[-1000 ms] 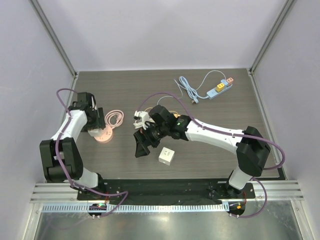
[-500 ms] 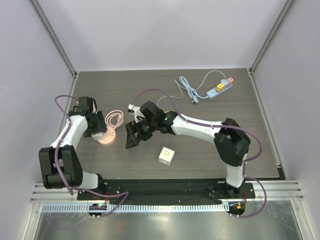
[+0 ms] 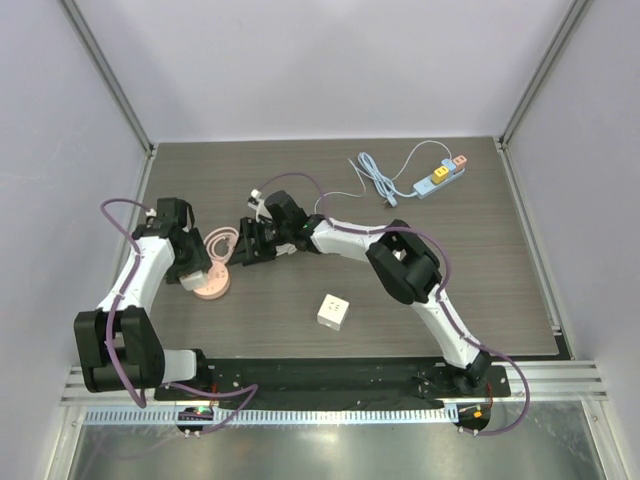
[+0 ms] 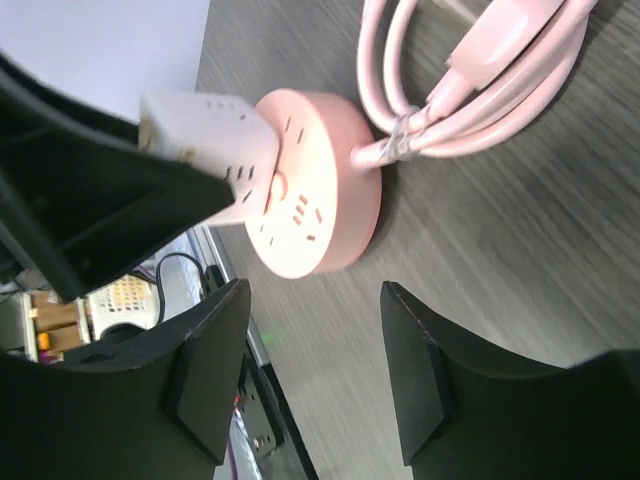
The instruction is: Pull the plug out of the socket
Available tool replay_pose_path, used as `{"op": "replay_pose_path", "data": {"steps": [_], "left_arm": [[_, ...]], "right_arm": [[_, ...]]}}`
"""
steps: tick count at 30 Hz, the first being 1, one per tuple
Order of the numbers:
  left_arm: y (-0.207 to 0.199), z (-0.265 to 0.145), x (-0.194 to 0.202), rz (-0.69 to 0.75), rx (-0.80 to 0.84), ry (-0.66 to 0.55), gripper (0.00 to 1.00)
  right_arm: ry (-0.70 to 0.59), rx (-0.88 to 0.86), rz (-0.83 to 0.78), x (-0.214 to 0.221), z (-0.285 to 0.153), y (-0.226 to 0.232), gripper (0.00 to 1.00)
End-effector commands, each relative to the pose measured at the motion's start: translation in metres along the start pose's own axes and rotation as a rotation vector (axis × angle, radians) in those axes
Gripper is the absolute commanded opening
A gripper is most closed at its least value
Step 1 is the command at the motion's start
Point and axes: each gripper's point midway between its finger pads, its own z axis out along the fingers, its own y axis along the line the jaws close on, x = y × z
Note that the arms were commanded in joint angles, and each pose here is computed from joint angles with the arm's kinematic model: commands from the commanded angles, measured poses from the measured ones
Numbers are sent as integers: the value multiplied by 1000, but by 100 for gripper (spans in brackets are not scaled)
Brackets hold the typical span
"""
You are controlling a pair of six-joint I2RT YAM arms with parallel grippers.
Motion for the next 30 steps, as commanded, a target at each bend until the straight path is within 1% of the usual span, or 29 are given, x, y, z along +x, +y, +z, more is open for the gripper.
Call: {"op": "replay_pose_path", "data": {"steps": [1, 2, 4, 11, 12, 18, 23, 25, 26, 27, 29, 30], "left_arm": [[-3, -17, -17, -54, 9, -74, 0], [-3, -17, -15, -57, 9, -69, 0], [-4, -18, -14, -67, 14, -78, 0], [-14, -22, -11, -94, 66, -104, 0], [-16, -22, -10, -91, 71, -102, 0], [-21, -27, -6, -93, 82, -99, 0], [-27, -26, -2, -84, 108, -78, 0], [-33, -27, 0, -58, 119, -75, 0], [-35, -27, 0, -55, 124, -78, 0], [-36, -27, 0, -52, 129, -78, 0], [-39, -28, -1, -46, 134, -80, 0], [-40, -28, 0, -43, 136, -78, 0]], "right_arm": [[-34, -117, 18, -16, 12, 28, 61], [-31, -123, 39, -14, 14, 27, 63], [-24, -122, 51, -9, 22, 19, 62], [-2, -87, 46, 10, 46, 5, 61], [-11, -89, 22, 6, 48, 7, 61], [27, -9, -29, 22, 68, -8, 60], [47, 2, -53, 31, 75, -16, 59], [50, 10, -52, 32, 77, -20, 52], [53, 15, -49, 33, 77, -22, 42], [52, 14, -49, 32, 78, -22, 35], [64, 44, -32, 38, 81, -31, 21], [67, 52, -29, 37, 81, -31, 18]]}}
